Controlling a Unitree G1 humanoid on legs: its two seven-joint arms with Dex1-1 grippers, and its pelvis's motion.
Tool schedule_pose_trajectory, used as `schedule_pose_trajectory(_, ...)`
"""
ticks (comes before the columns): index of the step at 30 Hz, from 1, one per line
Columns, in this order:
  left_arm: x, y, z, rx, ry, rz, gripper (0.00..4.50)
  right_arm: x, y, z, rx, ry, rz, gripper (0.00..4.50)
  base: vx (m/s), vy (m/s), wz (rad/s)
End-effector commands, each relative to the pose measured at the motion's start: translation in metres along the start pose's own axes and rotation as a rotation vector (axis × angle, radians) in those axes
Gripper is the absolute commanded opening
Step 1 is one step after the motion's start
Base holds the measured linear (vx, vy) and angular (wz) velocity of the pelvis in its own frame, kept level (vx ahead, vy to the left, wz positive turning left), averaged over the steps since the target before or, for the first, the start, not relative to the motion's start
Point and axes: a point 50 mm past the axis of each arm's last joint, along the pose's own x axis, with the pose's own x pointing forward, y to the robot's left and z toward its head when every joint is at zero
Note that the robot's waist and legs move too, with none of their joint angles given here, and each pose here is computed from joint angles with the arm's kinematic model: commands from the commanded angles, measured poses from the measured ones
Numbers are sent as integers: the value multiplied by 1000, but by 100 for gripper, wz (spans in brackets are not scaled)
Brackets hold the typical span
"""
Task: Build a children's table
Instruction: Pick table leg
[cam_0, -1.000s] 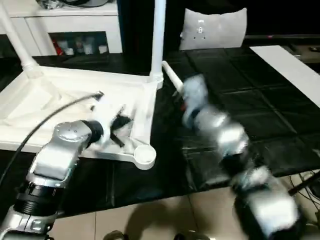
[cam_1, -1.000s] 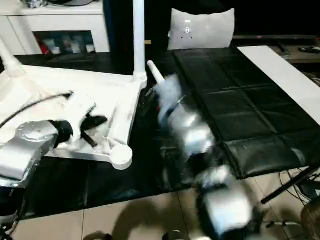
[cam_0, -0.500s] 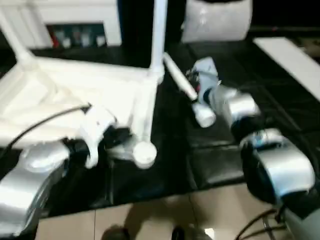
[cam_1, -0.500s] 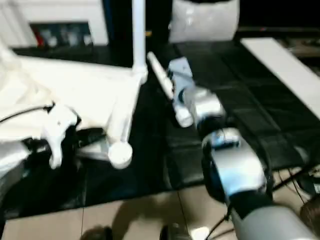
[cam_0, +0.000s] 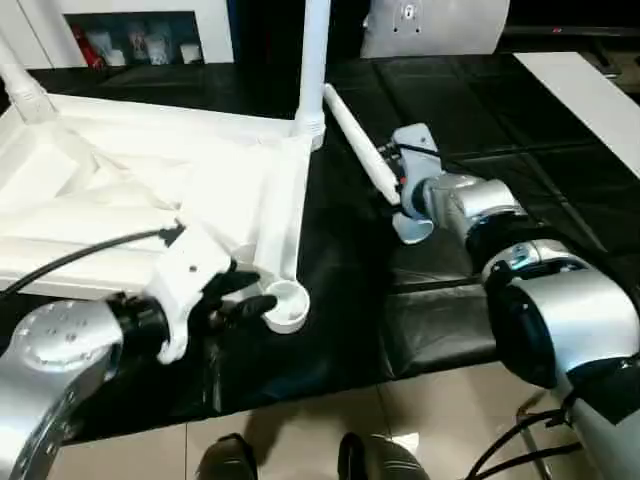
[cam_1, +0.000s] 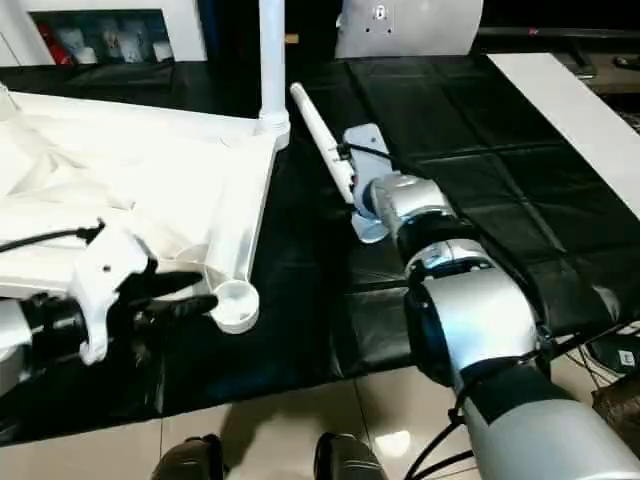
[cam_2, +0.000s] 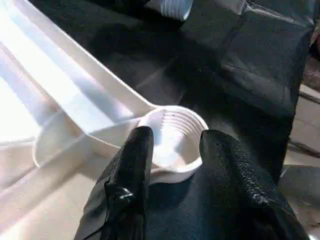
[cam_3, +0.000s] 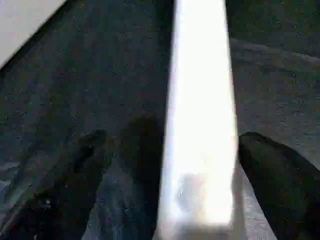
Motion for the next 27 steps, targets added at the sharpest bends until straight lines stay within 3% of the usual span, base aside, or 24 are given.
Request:
schedule_pose_trajectory(1,-3,-4,2,16,-1,-6,189,1,-4,-20,-7,95,31,450,0,0,0)
schedule_pose_trajectory(6,-3,-4,1,23,12,-8,189,-3,-9,-27,-34,168,101,450,0,0,0)
schedule_pose_trajectory(9,-3,-10,3,15,15,-56,189,-12,-17,-31,-121,269,198,450,0,0,0)
schedule_pose_trajectory(13,-3,-13,3,19,22,-84,189,-18,-22,-30,-163,317,240,450,0,0,0)
schedule_pose_trajectory(18,-2,-11,5,20,20,-96,189,-23,-28,-19,-170,300,202,450,0,0,0)
schedule_pose_trajectory(23,-1,-12,6,17,25,-125,189,-20,-21,-17,-138,293,223,450,0,0,0)
schedule_pose_trajectory(27,0,-12,7,19,23,-129,190,-18,-20,-17,-113,272,185,406,0,0,0)
